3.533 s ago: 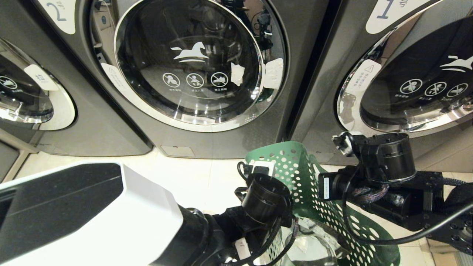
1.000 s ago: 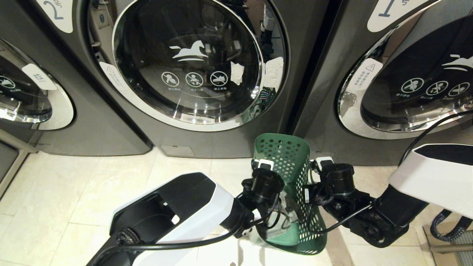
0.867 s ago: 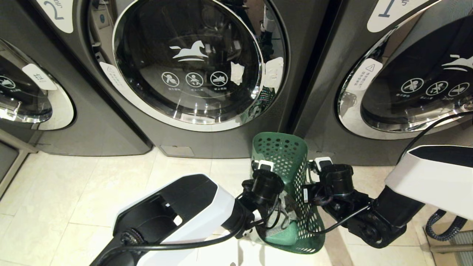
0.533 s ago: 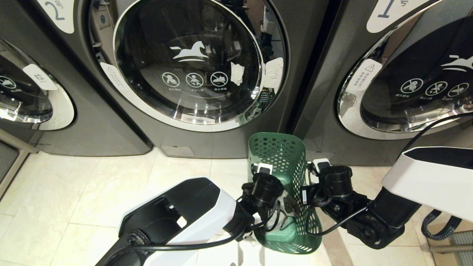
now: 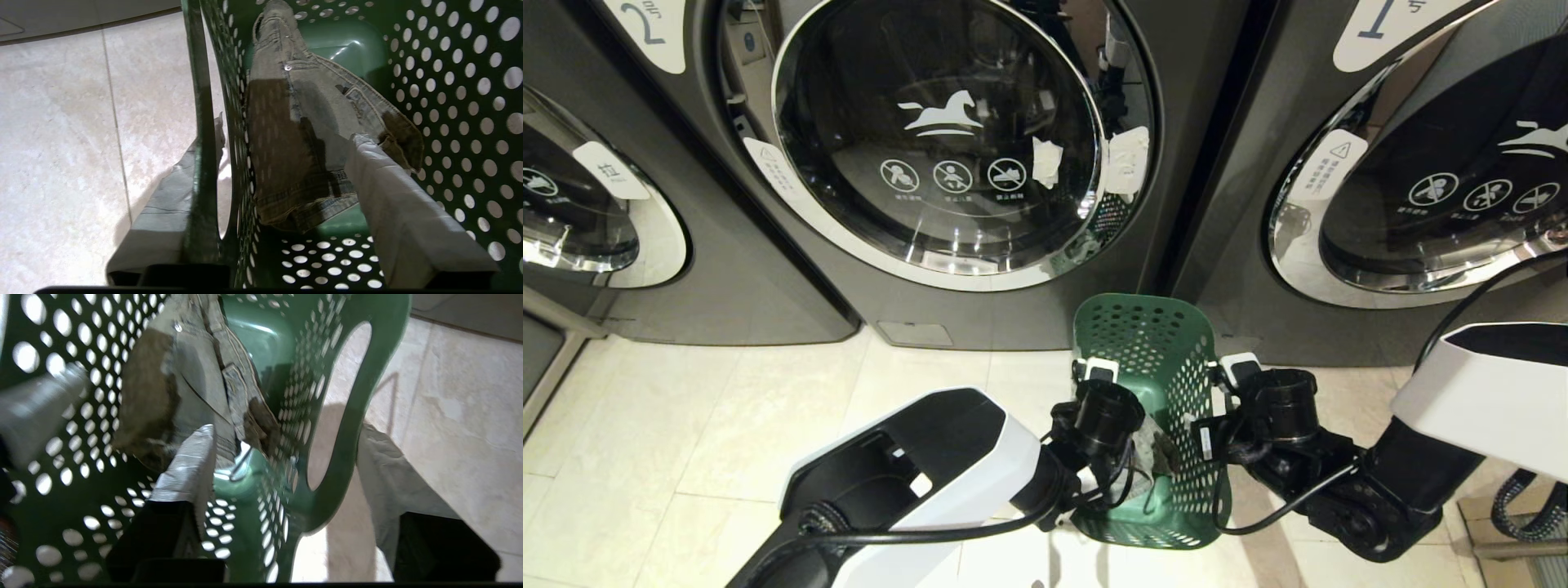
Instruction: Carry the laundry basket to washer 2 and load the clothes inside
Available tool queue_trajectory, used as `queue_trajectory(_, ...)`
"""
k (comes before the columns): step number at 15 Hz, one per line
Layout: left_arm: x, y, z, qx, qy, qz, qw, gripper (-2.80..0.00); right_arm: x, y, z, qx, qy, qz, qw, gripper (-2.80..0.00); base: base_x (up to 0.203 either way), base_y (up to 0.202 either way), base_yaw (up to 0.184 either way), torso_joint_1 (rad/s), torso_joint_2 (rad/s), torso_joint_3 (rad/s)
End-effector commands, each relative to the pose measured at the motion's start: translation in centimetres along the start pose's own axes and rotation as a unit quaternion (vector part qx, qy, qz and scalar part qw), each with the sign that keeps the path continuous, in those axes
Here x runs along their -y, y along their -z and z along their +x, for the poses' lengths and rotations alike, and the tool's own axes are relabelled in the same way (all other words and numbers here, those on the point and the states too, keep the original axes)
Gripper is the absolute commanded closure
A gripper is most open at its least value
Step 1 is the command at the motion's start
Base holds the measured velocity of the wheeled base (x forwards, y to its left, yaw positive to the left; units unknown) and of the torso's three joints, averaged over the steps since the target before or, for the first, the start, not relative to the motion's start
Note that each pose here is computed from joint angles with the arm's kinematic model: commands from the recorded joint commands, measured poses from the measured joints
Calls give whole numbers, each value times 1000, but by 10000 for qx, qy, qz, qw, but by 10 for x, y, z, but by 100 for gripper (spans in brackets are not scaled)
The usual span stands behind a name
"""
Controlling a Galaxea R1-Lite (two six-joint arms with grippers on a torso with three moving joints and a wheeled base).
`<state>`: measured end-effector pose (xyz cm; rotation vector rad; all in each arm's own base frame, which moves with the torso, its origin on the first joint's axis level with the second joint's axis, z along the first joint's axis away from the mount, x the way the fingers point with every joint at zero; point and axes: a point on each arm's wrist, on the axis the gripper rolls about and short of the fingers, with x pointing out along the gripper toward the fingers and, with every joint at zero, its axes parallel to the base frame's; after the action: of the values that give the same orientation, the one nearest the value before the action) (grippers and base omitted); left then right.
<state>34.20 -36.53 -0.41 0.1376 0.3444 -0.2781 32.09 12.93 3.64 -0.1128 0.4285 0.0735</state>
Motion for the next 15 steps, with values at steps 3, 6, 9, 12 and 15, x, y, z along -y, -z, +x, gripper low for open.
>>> queue_trajectory(3, -11, -13, -30, 17, 17, -28, 10000, -280, 9, -4, -30, 35, -7, -21, 10000, -280, 0, 0, 0, 0, 0, 0)
queue_trajectory(6, -17, -29, -44, 262, 46, -132, 9996, -280, 13, -18, -49, 259, -15, -101, 9996, -280, 0, 0, 0, 0, 0, 0)
queue_trajectory(9, -20, -46, -63, 389, 121, -189, 9990, -280, 15, -33, -64, 238, -61, -335, 9991, -280, 0, 0, 0, 0, 0, 0)
queue_trajectory(12, -21, -55, -76, 449, 171, -209, 9986, -280, 12, -25, -50, -31, -23, -428, 9991, -280, 0, 0, 0, 0, 0, 0)
queue_trajectory(15, -32, -71, -90, 563, 152, -298, 9979, -280, 13, -15, -39, -251, 252, -431, 9984, -280, 0, 0, 0, 0, 0, 0)
